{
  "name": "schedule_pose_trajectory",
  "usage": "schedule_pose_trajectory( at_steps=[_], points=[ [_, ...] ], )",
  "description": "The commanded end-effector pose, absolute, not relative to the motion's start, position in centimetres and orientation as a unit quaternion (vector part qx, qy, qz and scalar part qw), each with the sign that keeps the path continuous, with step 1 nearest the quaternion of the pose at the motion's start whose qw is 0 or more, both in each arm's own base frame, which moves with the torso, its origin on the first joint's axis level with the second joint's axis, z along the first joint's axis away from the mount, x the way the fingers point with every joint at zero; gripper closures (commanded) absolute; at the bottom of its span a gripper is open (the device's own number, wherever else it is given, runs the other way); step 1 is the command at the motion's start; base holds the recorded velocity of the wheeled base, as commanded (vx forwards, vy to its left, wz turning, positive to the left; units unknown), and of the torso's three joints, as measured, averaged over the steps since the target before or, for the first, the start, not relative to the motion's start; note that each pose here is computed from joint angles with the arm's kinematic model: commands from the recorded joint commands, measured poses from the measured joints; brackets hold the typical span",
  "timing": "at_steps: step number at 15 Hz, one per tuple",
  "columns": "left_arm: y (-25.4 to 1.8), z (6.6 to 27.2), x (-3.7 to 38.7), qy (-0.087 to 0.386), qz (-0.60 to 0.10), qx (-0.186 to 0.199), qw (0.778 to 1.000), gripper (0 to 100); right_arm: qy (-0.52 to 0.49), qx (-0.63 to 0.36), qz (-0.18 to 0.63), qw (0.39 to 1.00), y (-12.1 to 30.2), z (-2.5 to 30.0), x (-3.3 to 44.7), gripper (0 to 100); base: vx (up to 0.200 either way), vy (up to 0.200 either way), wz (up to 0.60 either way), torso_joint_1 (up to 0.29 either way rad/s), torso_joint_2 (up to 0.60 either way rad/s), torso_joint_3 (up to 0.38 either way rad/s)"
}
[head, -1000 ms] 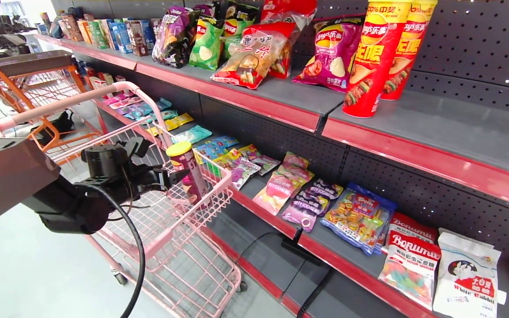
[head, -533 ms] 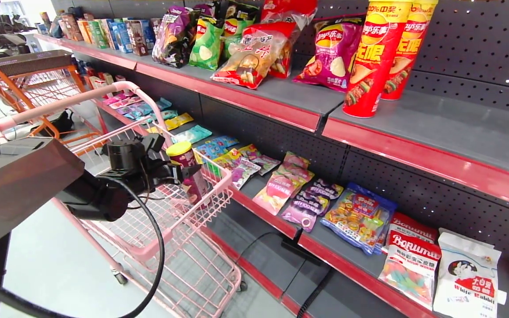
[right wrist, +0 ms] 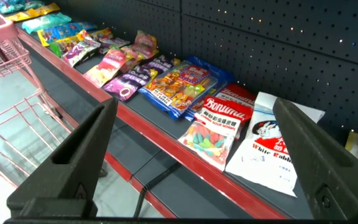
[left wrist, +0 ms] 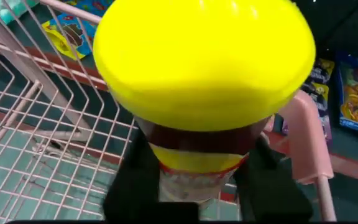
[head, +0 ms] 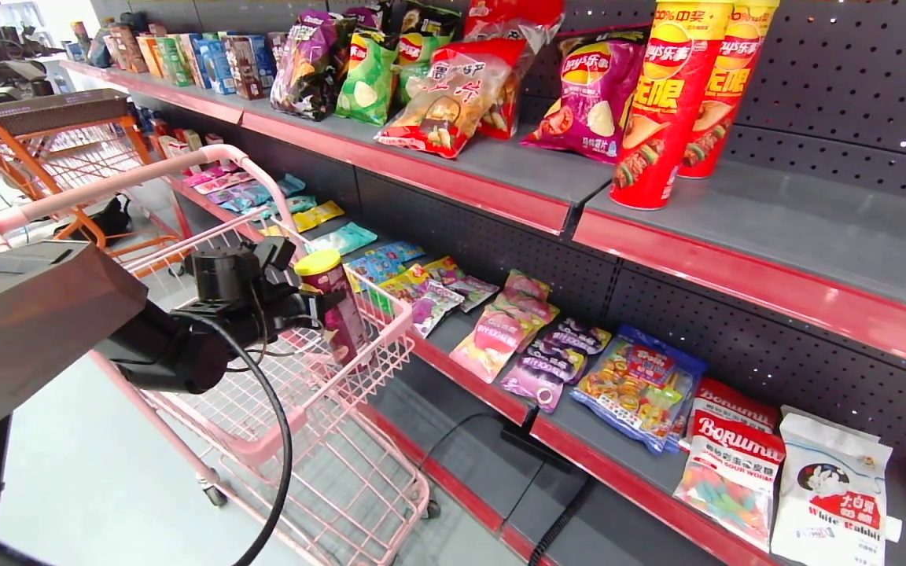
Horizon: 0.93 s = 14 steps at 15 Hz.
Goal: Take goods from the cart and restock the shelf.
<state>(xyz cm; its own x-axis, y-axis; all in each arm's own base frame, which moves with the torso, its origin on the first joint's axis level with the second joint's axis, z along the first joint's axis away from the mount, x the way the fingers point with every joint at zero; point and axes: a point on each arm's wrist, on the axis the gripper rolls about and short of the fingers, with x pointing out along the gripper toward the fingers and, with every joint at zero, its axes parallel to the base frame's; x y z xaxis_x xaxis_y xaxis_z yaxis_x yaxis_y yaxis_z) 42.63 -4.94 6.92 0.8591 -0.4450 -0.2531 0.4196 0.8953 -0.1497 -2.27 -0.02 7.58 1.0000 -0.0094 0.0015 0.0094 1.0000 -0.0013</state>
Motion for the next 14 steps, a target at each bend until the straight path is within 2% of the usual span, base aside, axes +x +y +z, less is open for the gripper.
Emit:
schedule_pose_trajectory(
  at_steps=[1, 3, 4, 5, 6, 8, 9, 10, 11, 12, 14],
  points=[
    [-4.5, 11.7, 40.4, 0.13, -0.211, -0.046, 0.968, 100, -0.001, -0.001, -0.005, 1.0, 0.0, 7.6, -2.3, 0, 0.0, 0.0, 0.0, 0.0, 0.0, 0.0],
    [-4.1, 17.1, 37.3, 0.114, -0.206, -0.062, 0.97, 100, -0.001, -0.001, -0.005, 1.0, 0.0, 7.6, -2.3, 0, 0.0, 0.0, 0.0, 0.0, 0.0, 0.0],
    [-4.0, 18.5, 36.5, 0.104, -0.203, -0.061, 0.972, 100, -0.001, -0.001, -0.005, 1.0, 0.0, 7.6, -2.3, 0, 0.0, 0.0, 0.0, 0.0, 0.0, 0.0],
    [-3.7, 22.5, 33.8, 0.071, -0.2, -0.057, 0.975, 100, -0.001, -0.001, -0.005, 1.0, 0.0, 7.6, -2.3, 0, 0.0, 0.0, 0.0, 0.0, 0.0, 0.0],
    [-3.5, 24.9, 31.8, 0.05, -0.199, -0.055, 0.977, 100, -0.001, -0.001, -0.005, 1.0, 0.0, 7.6, -2.3, 0, 0.0, 0.0, 0.0, 0.0, 0.0, 0.0],
    [-3.0, 30.0, 24.9, 0.017, -0.196, -0.051, 0.979, 100, -0.001, -0.001, -0.005, 1.0, 0.0, 7.6, -2.3, 0, 0.0, 0.0, 0.0, 0.0, 0.0, 0.0],
    [-2.6, 31.5, 21.0, 0.011, -0.189, -0.05, 0.981, 100, -0.001, -0.001, -0.005, 1.0, 0.0, 7.6, -2.3, 0, 0.0, 0.0, 0.0, 0.0, 0.0, 0.0],
    [-2.6, 31.6, 20.7, 0.01, -0.188, -0.049, 0.981, 100, -0.001, -0.001, -0.005, 1.0, 0.0, 7.6, -2.3, 0, 0.0, 0.0, 0.0, 0.0, 0.0, 0.0],
    [-2.0, 32.2, 15.1, -0.005, -0.175, -0.046, 0.983, 100, -0.001, 0.0, -0.005, 1.0, 0.0, 7.6, -2.3, 0, 0.0, 0.0, 0.0, 0.0, 0.0, 0.0],
    [-1.7, 31.5, 11.9, -0.018, -0.171, -0.04, 0.984, 100, -0.001, 0.0, -0.005, 1.0, 0.0, 7.6, -2.3, 0, 0.0, 0.0, 0.0, 0.0, 0.0, 0.0],
    [-1.1, 29.3, 6.7, -0.04, -0.165, -0.001, 0.985, 100, -0.001, -0.001, -0.005, 1.0, 0.0, 7.6, -2.3, 0, 0.0, 0.0, 0.0, 0.0, 0.0, 0.0]
  ],
)
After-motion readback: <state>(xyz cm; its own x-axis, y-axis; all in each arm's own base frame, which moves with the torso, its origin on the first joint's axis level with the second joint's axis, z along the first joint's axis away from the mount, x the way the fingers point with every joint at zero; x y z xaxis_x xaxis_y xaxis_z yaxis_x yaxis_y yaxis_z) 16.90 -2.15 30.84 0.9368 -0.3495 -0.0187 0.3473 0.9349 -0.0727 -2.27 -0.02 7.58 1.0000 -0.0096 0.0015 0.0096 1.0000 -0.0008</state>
